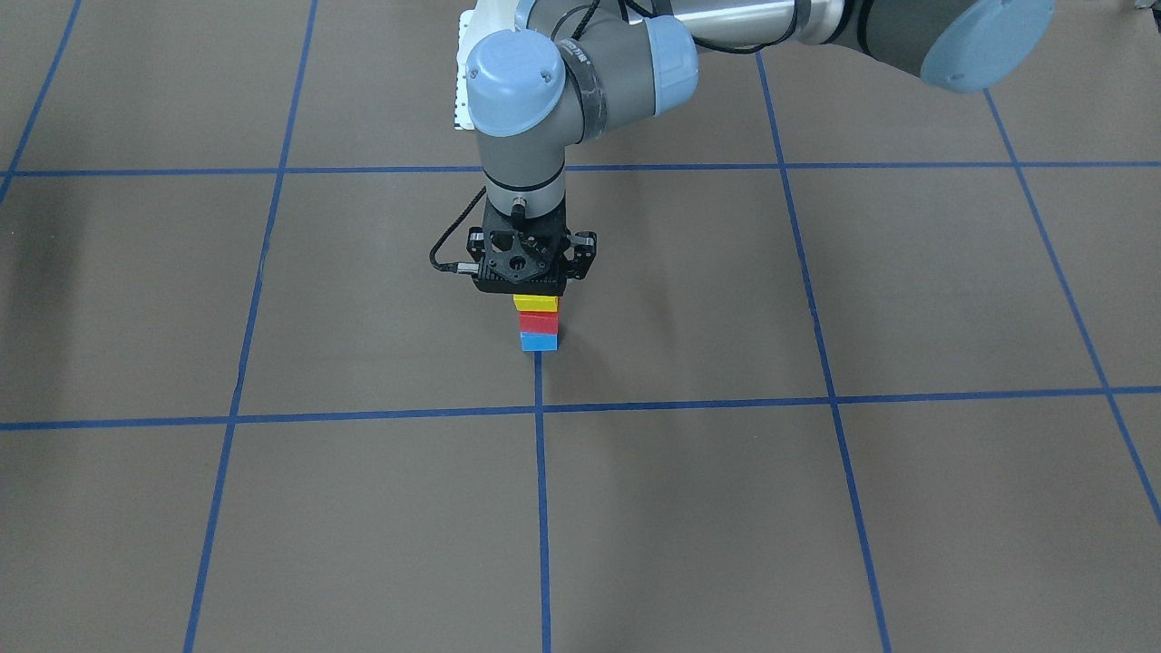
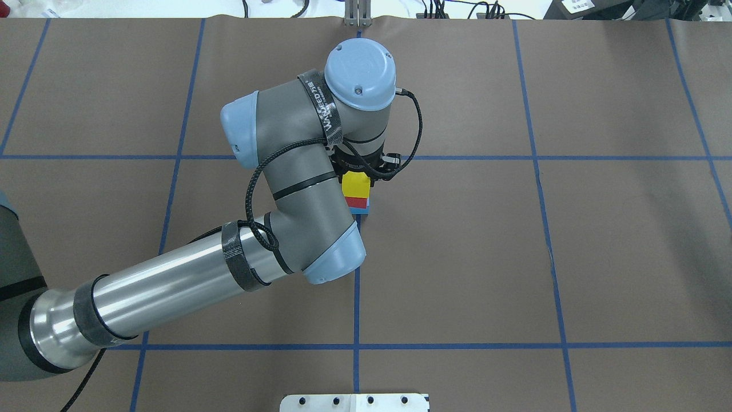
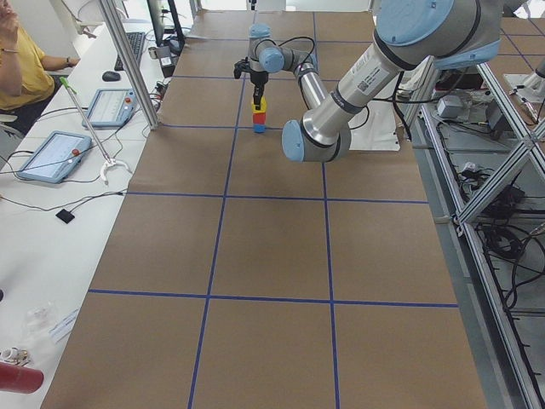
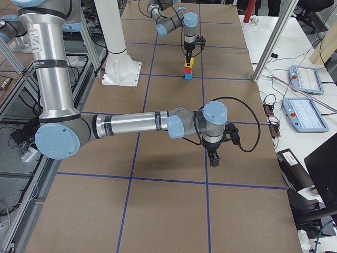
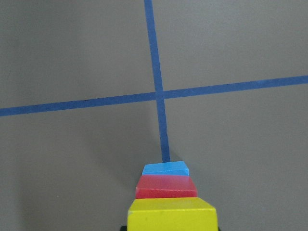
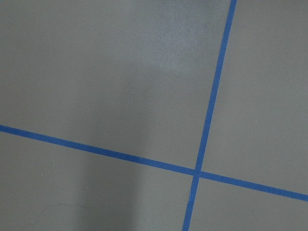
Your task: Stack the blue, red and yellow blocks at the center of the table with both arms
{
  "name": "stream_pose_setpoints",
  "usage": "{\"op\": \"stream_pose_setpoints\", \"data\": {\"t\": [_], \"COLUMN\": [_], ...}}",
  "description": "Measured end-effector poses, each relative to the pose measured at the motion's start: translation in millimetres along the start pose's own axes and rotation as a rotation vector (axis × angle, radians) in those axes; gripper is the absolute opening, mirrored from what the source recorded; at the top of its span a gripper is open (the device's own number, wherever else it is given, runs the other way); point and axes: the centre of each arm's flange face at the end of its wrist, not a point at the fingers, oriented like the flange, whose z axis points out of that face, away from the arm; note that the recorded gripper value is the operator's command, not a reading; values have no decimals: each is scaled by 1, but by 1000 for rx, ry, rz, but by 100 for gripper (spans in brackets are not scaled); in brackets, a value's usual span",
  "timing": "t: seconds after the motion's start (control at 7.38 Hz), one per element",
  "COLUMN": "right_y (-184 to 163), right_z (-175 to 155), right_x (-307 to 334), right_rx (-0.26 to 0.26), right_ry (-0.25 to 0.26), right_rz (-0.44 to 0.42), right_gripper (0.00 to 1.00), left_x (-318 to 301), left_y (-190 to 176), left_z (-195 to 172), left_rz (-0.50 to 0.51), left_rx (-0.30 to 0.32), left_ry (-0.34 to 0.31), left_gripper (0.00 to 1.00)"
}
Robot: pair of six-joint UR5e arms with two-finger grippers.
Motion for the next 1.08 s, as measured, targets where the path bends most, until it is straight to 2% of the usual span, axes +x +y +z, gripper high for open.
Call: {"op": "stream_pose_setpoints", "data": {"t": [0.14,0.27,0.68,0.81,1.08], "right_y": [0,0,0,1,9], "right_z": [0,0,0,1,5], "right_x": [0,0,0,1,6], "right_rx": [0,0,-1,-2,-12], "right_ry": [0,0,-1,0,2], "right_rz": [0,0,1,1,12], "right_gripper": [100,100,100,100,100], "left_x": [0,1,-9,-42,-179], "left_y": [0,0,-6,-16,-30], "left_z": [-1,-2,-18,-40,-92], "left_rz": [1,3,14,41,155], "left_rx": [1,2,31,50,61], "left_ry": [1,4,28,20,-13], "left_gripper": [64,100,100,100,100]}}
